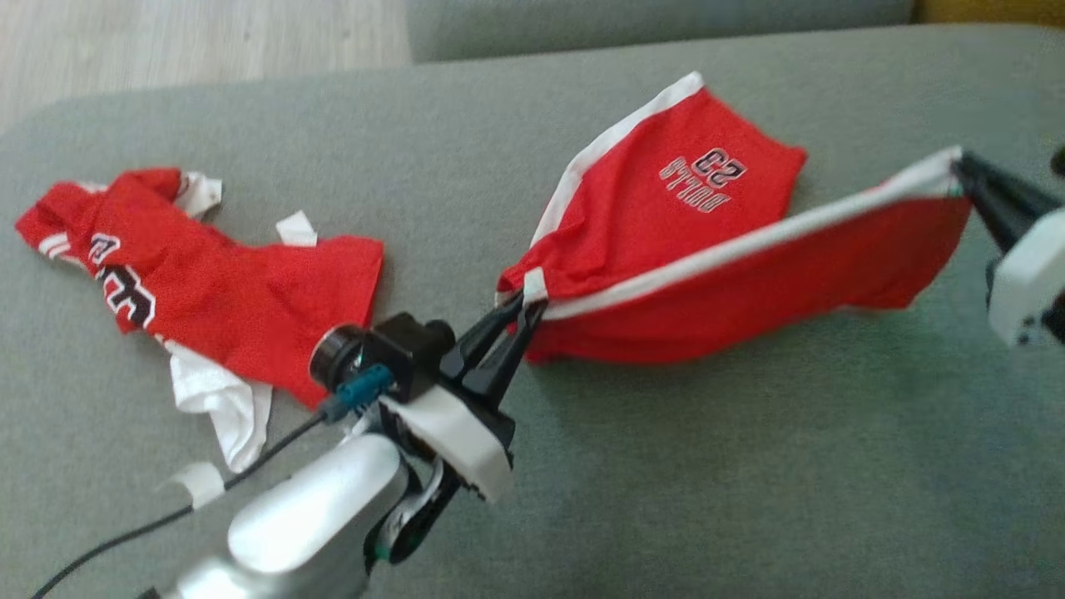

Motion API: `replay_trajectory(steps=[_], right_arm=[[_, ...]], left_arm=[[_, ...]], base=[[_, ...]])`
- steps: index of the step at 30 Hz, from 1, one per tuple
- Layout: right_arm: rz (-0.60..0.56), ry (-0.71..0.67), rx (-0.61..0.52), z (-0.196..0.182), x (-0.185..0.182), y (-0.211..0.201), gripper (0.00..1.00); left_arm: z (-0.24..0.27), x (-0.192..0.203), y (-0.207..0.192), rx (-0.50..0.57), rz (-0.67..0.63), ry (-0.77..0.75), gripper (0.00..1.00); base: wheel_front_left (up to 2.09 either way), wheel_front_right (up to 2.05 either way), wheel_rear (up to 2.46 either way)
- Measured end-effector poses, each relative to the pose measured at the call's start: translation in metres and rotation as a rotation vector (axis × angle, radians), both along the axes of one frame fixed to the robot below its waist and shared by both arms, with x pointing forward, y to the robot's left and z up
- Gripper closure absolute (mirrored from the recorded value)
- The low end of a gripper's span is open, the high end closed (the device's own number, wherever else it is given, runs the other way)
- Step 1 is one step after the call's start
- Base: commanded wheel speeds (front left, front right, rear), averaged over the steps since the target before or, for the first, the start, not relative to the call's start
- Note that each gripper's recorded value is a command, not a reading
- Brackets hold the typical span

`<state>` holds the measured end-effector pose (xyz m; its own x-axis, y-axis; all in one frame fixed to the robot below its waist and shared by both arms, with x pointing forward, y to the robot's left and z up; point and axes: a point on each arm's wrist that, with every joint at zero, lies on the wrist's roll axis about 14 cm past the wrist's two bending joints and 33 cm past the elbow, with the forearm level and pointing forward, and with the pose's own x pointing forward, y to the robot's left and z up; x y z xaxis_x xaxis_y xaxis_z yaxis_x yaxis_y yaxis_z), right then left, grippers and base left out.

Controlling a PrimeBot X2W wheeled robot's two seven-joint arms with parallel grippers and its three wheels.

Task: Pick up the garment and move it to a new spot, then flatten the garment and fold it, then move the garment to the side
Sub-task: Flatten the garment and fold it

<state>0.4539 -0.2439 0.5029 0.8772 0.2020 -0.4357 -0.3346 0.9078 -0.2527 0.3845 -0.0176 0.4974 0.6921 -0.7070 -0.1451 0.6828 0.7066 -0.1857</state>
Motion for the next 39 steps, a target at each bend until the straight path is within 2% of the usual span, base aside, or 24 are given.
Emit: replay_trajectory(steps=[10, 17, 22, 36, 37, 38, 39], right_arm=[[0.063, -0.115, -0.02, 0.002, 0.079, 0.035, 1.0], [0.093, -0.088, -0.042, -0.029, 0.108, 0.049, 1.0], [0.12, -0.124, -0.043, -0.037, 0.139, 0.06, 1.0], [0.169, -0.064, -0.065, -0.088, 0.175, 0.084, 1.0], [0.167, -0.056, -0.069, -0.091, 0.177, 0.084, 0.55], [0.17, -0.051, -0.075, -0.095, 0.177, 0.084, 0.0], [0.173, -0.052, -0.074, -0.096, 0.178, 0.085, 0.0]], left_arm=[[-0.016, 0.036, 0.008, -0.003, 0.056, 0.029, 1.0], [-0.029, 0.055, 0.016, 0.009, 0.094, 0.044, 1.0], [-0.043, 0.069, 0.025, 0.014, 0.132, 0.068, 1.0], [-0.069, 0.093, 0.037, 0.027, 0.192, 0.098, 1.0], [-0.072, 0.094, 0.038, 0.032, 0.194, 0.103, 0.63], [-0.076, 0.094, 0.04, 0.043, 0.196, 0.115, 0.0], [-0.08, 0.096, 0.042, 0.052, 0.207, 0.123, 0.0]], base=[[0.0, 0.0, 0.0], [0.0, 0.0, 0.0], [0.0, 0.0, 0.0], [0.0, 0.0, 0.0], [0.0, 0.0, 0.0], [0.0, 0.0, 0.0], [0.0, 0.0, 0.0]])
